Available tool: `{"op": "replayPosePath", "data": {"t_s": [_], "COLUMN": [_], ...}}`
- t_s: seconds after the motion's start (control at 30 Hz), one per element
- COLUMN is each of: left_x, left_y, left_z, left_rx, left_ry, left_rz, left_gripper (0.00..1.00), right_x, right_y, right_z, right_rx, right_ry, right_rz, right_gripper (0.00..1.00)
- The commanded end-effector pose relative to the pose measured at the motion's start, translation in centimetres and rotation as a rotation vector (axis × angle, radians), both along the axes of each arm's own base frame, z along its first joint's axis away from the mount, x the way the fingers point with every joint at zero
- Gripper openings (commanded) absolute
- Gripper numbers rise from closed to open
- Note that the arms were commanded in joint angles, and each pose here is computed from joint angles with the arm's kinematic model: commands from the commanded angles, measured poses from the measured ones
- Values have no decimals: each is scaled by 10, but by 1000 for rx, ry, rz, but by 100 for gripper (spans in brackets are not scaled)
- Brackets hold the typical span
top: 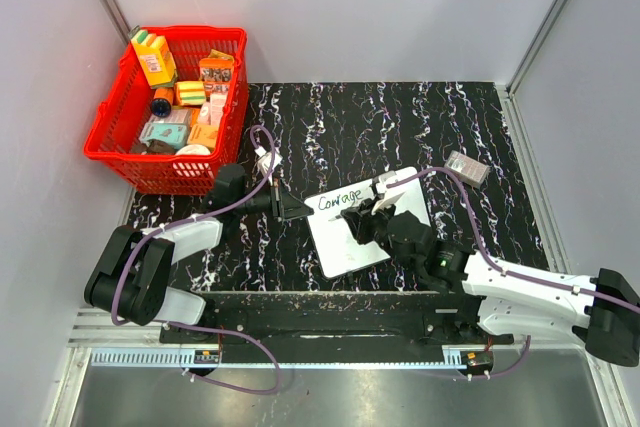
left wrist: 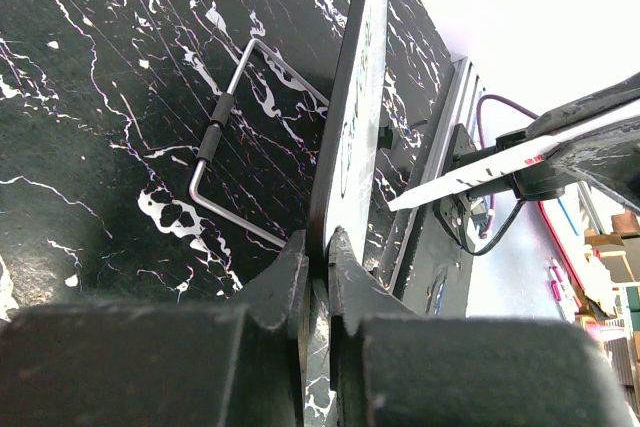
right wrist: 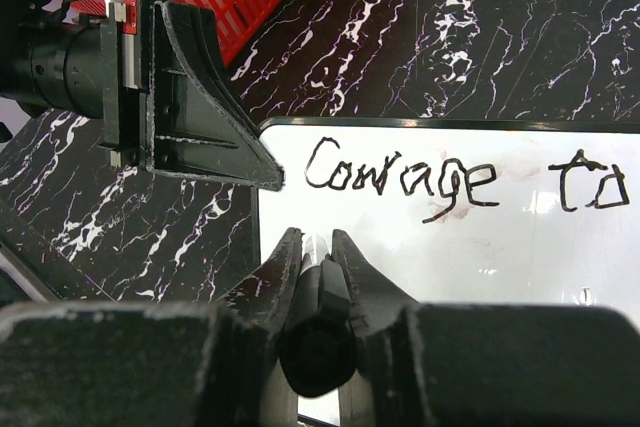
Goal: Write a sentence on the whiteboard
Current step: Write on the whiteboard at the whiteboard stand.
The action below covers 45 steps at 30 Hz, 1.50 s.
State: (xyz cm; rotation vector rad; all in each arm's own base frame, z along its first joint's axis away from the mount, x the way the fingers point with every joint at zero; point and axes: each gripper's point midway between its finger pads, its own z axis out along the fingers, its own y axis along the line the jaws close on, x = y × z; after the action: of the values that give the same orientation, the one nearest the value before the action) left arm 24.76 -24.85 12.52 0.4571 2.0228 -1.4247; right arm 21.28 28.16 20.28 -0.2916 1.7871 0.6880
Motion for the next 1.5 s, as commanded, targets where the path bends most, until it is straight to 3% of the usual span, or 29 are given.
{"op": "replayPosePath", "data": {"t_s": [0.0,1.47], "left_x": [13,13], "left_y": [7,7], "left_z": [-22,-22], "left_rx": [100,99], "left_ry": [-99,-96], "left_rz": [33,33], "left_gripper": [0,0], "right_x": [1,-8], "right_y": [6,18], "right_z": [21,-14], "right_rx": [70,11], "right_ry": [-30,53], "right_rz": [-3,60], "right_gripper": [0,0]}}
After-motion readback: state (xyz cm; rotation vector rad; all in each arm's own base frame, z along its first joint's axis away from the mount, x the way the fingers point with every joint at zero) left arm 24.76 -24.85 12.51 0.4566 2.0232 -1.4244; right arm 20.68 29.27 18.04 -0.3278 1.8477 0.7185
